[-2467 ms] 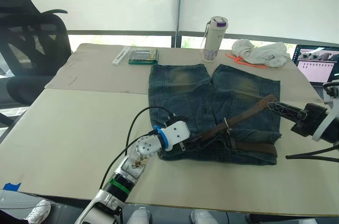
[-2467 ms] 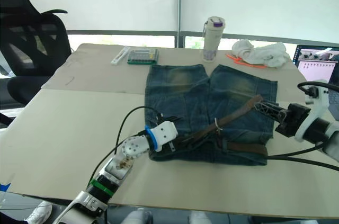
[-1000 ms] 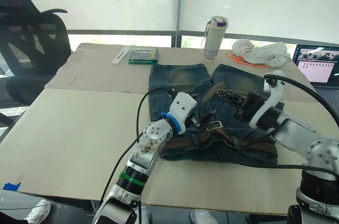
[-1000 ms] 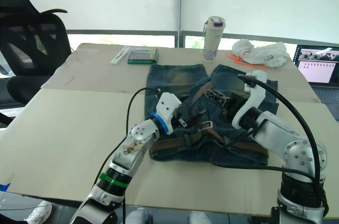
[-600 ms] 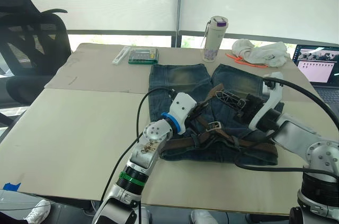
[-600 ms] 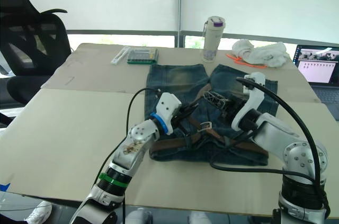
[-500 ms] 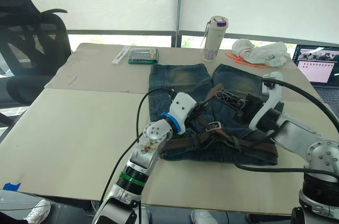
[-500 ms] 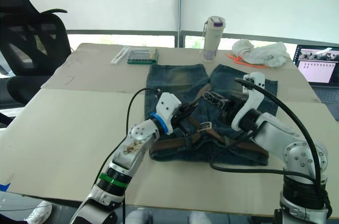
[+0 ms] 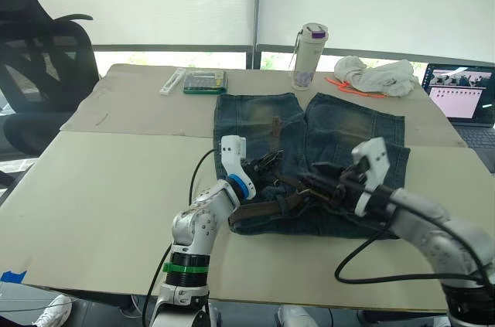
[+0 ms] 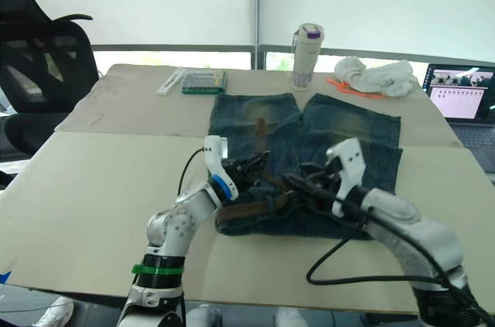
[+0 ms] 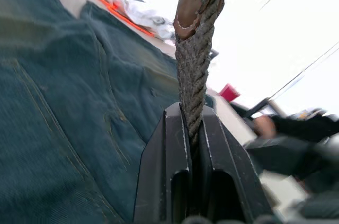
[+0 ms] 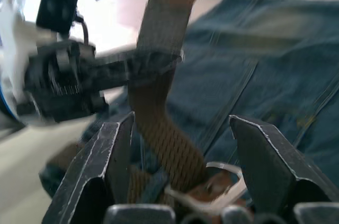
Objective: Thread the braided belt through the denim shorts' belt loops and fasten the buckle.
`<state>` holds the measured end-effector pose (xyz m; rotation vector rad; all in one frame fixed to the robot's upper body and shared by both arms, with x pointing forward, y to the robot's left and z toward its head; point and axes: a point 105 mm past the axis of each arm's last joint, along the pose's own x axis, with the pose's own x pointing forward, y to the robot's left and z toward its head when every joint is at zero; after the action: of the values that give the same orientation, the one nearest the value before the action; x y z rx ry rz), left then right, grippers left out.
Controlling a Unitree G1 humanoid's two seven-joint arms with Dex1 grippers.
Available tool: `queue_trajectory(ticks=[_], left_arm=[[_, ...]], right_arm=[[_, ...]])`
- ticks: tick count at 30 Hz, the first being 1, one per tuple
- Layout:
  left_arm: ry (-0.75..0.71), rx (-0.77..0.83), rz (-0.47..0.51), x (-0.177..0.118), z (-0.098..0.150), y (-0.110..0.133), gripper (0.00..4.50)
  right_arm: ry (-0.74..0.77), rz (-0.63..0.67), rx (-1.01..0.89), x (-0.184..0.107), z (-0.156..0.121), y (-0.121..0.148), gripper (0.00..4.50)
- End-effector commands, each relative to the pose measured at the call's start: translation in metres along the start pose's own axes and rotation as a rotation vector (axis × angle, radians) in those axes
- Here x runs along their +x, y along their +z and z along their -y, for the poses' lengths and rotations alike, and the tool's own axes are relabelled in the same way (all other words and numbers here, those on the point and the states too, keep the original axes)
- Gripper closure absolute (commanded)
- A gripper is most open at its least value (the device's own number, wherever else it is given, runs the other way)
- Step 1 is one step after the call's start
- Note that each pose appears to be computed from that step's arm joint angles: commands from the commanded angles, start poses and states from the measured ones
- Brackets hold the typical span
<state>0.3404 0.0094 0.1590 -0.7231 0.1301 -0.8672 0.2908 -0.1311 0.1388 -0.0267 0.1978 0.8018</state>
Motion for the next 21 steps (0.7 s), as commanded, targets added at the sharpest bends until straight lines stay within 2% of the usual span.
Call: queue_trajectory(ticks=[1,5,7,10,13,15,21], left_arm=[[-0.094,-0.104,0.025,-0.006,0.013,0.01,4.5],[-0.109,-0.143,0.01,-0.018,0.01,0.011,4.5],[-0.104,-0.136,-0.002,-0.023,0.006,0.01,4.5],[-0.08,-0.143,0.025,-0.031,-0.001,0.015,4.5],[-0.032,-0.228,0.171,-0.042,-0.015,0.04,4.5],[-0.012,-0.269,0.225,-0.049,-0.022,0.049,4.5],[0.003,-0.265,0.175,-0.056,-0.022,0.039,4.5]], right_arm=[[0.052,-0.067,-0.05,0.003,-0.01,-0.024,1.33],[0.011,-0.225,-0.088,-0.002,0.0,-0.063,1.33],[-0.016,-0.257,-0.091,-0.003,0.005,-0.071,1.33],[-0.021,-0.26,-0.073,-0.005,0.005,-0.073,1.33],[-0.045,-0.279,-0.071,-0.01,0.01,-0.077,1.33],[-0.055,-0.283,-0.074,-0.012,0.013,-0.078,1.33],[-0.041,-0.266,-0.075,-0.012,0.012,-0.075,1.33]])
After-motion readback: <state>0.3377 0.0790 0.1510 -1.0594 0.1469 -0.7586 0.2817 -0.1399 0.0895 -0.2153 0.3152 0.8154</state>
